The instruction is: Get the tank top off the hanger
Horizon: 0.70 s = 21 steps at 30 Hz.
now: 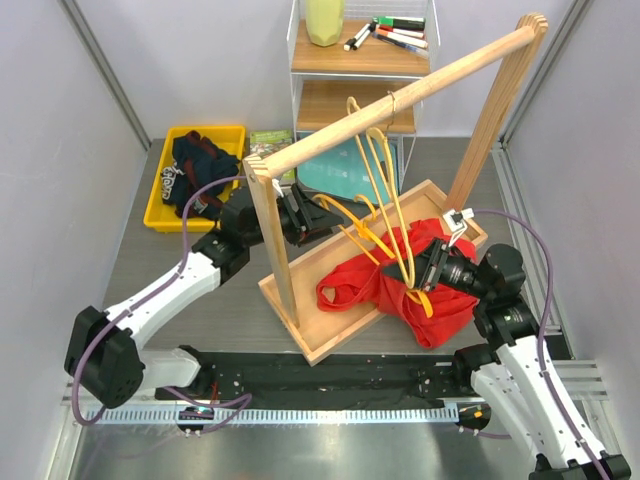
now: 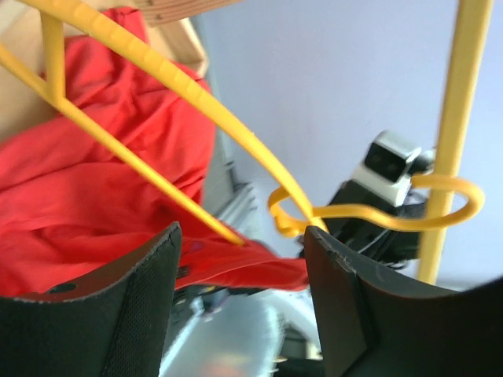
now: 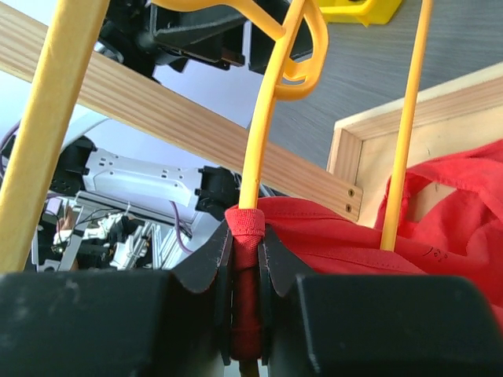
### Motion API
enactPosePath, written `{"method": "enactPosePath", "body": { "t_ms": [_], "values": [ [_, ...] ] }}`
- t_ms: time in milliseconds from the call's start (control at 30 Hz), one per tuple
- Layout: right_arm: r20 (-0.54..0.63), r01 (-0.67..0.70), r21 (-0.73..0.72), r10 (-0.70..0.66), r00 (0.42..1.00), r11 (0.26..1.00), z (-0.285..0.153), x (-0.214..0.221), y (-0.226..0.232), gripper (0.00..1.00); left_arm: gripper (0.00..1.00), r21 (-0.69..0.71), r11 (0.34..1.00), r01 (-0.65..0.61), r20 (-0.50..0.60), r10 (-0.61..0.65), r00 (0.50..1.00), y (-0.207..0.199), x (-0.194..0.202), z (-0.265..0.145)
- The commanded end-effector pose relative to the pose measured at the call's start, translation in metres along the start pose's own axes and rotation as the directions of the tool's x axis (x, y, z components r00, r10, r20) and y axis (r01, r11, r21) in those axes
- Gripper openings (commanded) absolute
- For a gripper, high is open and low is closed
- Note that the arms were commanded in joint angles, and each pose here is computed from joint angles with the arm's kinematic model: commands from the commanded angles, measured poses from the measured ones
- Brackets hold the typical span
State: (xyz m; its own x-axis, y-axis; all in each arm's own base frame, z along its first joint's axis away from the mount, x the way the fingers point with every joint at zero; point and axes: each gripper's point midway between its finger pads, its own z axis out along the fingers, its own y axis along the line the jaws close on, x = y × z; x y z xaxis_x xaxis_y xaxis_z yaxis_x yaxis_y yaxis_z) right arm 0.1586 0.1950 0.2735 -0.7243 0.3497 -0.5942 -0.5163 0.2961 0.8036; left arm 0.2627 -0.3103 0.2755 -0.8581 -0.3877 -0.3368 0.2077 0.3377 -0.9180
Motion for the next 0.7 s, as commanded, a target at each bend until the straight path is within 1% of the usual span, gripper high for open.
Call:
{"method": "enactPosePath", "body": {
  "t_ms": [0, 33, 100, 233, 333, 367, 433, 467, 533, 567, 600, 667],
  "values": [
    [0.061, 0.111, -0.115, -0.105, 0.993, 0.987, 0.004, -0.013, 0.026, 0.01, 0.63, 0.173, 0.973, 0.151, 0.076, -0.166, 0.983, -0.033, -0.023, 0.007],
    [0.052, 0.103, -0.113, -0.097, 0.994, 0.988, 0.005, -0.010, 0.022, 0.01, 0.62, 0.214, 0.964, 0.158, 0.086, -0.180, 0.980, -0.036, -0.026, 0.007],
    [0.037, 0.091, -0.113, -0.087, 0.995, 0.989, 0.007, -0.004, 0.019, 0.01, 0.55, 0.244, 0.948, 0.206, 0.095, -0.235, 0.967, -0.037, -0.030, 0.009],
    [0.037, 0.079, -0.112, -0.075, 0.996, 0.991, 0.009, 0.006, 0.014, 0.01, 0.50, 0.246, 0.939, 0.242, 0.109, -0.275, 0.955, -0.029, -0.033, 0.016],
    [0.027, 0.077, -0.121, -0.074, 0.997, 0.990, 0.010, 0.013, 0.015, 0.01, 0.43, 0.257, 0.935, 0.245, 0.121, -0.283, 0.951, -0.029, -0.035, 0.015],
    [0.027, 0.075, -0.117, -0.072, 0.997, 0.990, 0.011, 0.014, 0.013, 0.01, 0.38, 0.257, 0.935, 0.244, 0.126, -0.283, 0.951, -0.028, -0.035, 0.014],
    [0.022, 0.076, -0.112, -0.074, 0.997, 0.991, 0.012, 0.016, 0.011, 0.01, 0.32, 0.255, 0.938, 0.236, 0.128, -0.275, 0.953, -0.027, -0.034, 0.014],
    [0.020, 0.070, -0.098, -0.068, 0.997, 0.993, 0.013, 0.017, 0.008, 0.01, 0.25, 0.254, 0.939, 0.233, 0.129, -0.272, 0.954, -0.027, -0.034, 0.013],
    [0.020, 0.078, -0.087, -0.077, 0.997, 0.993, 0.014, 0.017, 0.006, 0.01, 0.19, 0.250, 0.940, 0.231, 0.128, -0.269, 0.955, -0.025, -0.032, 0.012],
    [0.018, 0.076, -0.082, -0.074, 0.997, 0.994, 0.014, 0.018, 0.005, 0.01, 0.11, 0.251, 0.940, 0.230, 0.128, -0.268, 0.955, -0.025, -0.031, 0.010],
    [0.022, 0.078, -0.074, -0.077, 0.997, 0.994, 0.014, 0.018, 0.004, 0.01, 0.06, 0.240, 0.941, 0.238, 0.127, -0.273, 0.954, -0.019, -0.028, 0.009],
    [0.017, 0.075, -0.057, -0.074, 0.997, 0.996, 0.013, 0.019, 0.002, 0.01, 0.00, 0.232, 0.940, 0.250, 0.137, -0.286, 0.948, -0.014, -0.026, 0.007]
  ]
}}
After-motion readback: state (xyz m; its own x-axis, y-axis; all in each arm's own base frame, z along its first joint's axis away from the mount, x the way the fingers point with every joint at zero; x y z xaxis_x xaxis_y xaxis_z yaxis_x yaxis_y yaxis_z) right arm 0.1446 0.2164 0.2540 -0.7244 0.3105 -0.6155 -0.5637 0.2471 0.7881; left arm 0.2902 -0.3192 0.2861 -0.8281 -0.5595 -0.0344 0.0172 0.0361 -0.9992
